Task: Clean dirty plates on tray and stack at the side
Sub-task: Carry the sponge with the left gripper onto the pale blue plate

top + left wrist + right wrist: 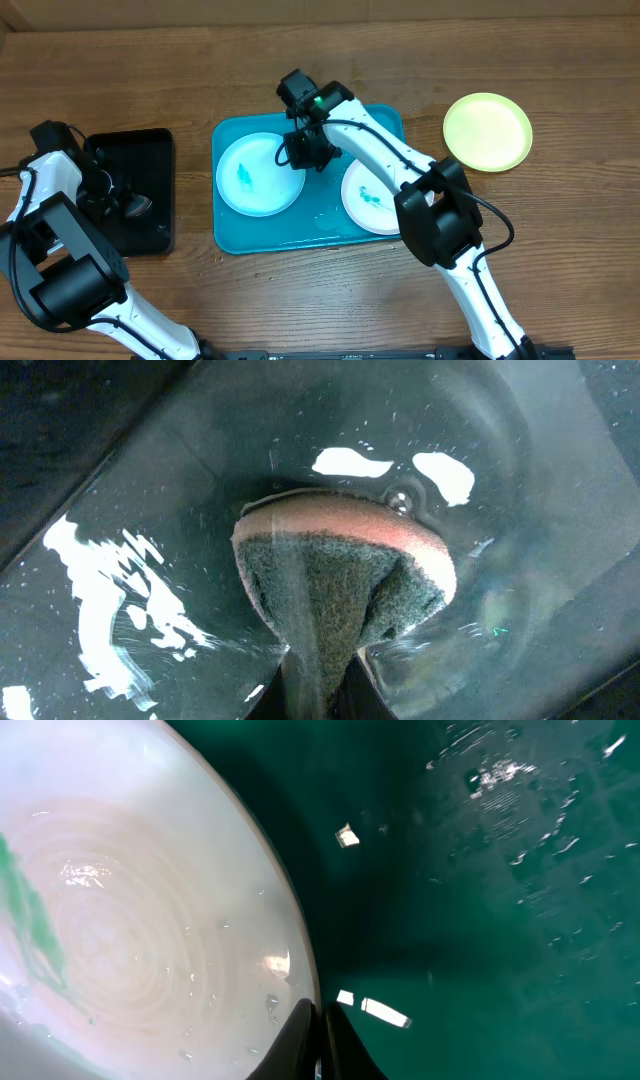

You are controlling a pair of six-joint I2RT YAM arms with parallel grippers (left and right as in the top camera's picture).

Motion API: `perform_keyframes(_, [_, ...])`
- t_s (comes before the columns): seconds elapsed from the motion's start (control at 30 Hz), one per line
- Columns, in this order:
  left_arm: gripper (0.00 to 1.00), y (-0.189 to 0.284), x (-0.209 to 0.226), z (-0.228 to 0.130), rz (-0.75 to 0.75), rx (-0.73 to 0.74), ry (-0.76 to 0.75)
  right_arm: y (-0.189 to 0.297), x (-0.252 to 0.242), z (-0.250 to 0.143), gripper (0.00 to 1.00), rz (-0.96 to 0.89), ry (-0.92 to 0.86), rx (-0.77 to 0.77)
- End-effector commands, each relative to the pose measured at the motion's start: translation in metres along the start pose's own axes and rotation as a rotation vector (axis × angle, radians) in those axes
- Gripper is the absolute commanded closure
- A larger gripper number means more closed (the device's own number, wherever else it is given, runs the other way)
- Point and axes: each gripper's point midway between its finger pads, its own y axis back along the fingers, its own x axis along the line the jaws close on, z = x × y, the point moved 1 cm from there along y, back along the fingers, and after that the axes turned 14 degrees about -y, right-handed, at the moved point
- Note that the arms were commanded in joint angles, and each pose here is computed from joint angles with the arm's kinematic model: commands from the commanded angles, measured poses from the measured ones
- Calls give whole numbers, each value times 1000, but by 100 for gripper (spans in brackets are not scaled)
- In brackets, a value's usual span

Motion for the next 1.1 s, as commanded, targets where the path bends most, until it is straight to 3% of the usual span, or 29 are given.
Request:
perform_keyframes(0.0, [96,24,-9,15,-27,-38,-46,-3,0,-1,96,-35,20,-16])
perform_keyframes(0.2, [96,116,-60,35,-276,-184,-188,-2,-5,2,96,-73,6,-40])
perform_keyframes(0.37, [96,154,-94,18,-403,-212,-246,-2,-5,5,96,-70,7,-49])
perform_keyframes(0.7, [96,100,-179,-58,-436,8,-464,-2,1,13,96,-42,-54,-84])
perform_keyframes(1.07, [96,29,-252,-114,-436,82,-621,-2,-1,9,96,-52,-65,-71])
